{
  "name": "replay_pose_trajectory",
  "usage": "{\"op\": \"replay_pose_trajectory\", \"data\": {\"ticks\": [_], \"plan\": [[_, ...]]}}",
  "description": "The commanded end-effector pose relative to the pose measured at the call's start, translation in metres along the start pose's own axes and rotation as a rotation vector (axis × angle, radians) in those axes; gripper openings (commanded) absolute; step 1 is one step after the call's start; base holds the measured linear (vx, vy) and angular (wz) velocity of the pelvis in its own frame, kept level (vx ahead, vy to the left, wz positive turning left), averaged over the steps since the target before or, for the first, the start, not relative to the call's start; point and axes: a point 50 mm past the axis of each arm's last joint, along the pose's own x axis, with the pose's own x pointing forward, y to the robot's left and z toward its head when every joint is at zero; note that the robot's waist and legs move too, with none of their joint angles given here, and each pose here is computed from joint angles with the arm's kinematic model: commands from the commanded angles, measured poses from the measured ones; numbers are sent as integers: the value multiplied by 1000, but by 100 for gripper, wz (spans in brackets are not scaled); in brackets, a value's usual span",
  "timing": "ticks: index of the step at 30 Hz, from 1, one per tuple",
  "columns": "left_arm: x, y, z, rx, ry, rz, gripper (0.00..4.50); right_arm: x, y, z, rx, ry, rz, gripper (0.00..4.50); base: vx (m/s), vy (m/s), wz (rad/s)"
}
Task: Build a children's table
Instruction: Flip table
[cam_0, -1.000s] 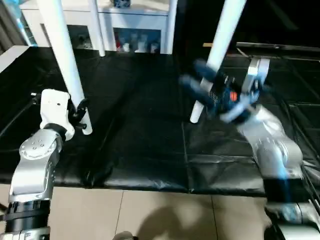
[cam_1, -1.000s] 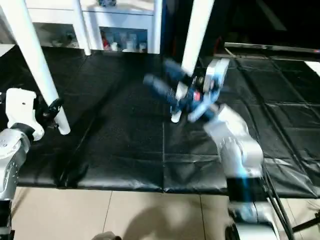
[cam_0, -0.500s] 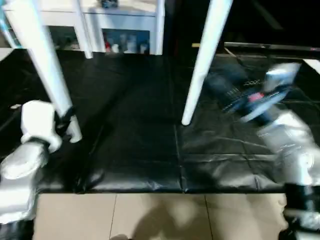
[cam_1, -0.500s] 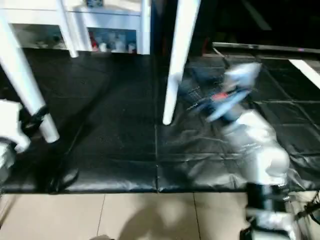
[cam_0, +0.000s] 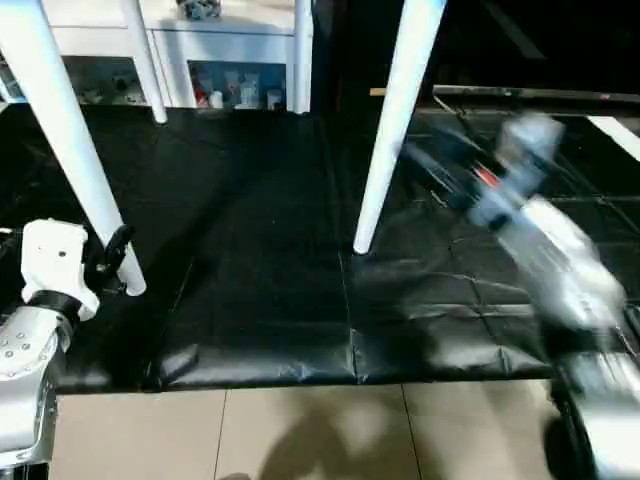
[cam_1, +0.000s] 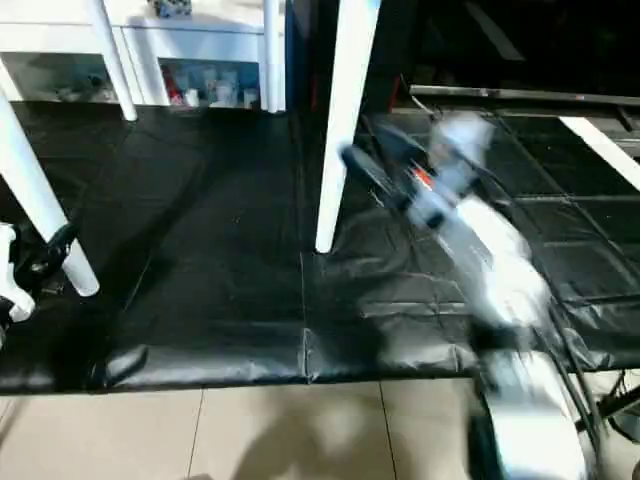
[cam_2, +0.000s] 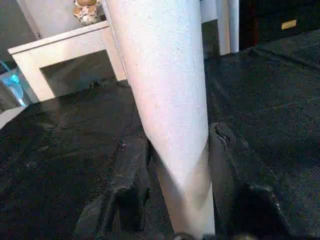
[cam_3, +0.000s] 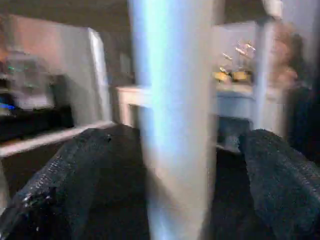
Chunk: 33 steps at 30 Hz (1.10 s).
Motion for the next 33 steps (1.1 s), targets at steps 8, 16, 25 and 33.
{"op": "replay_pose_trajectory", "data": {"ticks": [8, 16, 25, 33], "plan": [[-5, -8, -8, 58, 60, -87, 154, 13, 10, -13, 88, 69, 188, 450, 0, 0, 0], [13, -15, -3, 63, 45, -124, 154, -14, 18, -17, 93, 60, 403, 450, 0, 0, 0], [23, 2, -9, 100, 98, -86, 154, -36, 28, -23, 89, 27, 378, 450, 0, 0, 0], [13, 18, -15, 90, 131, -18, 154, -39, 32, -34, 48, 27, 254, 450, 0, 0, 0]]}}
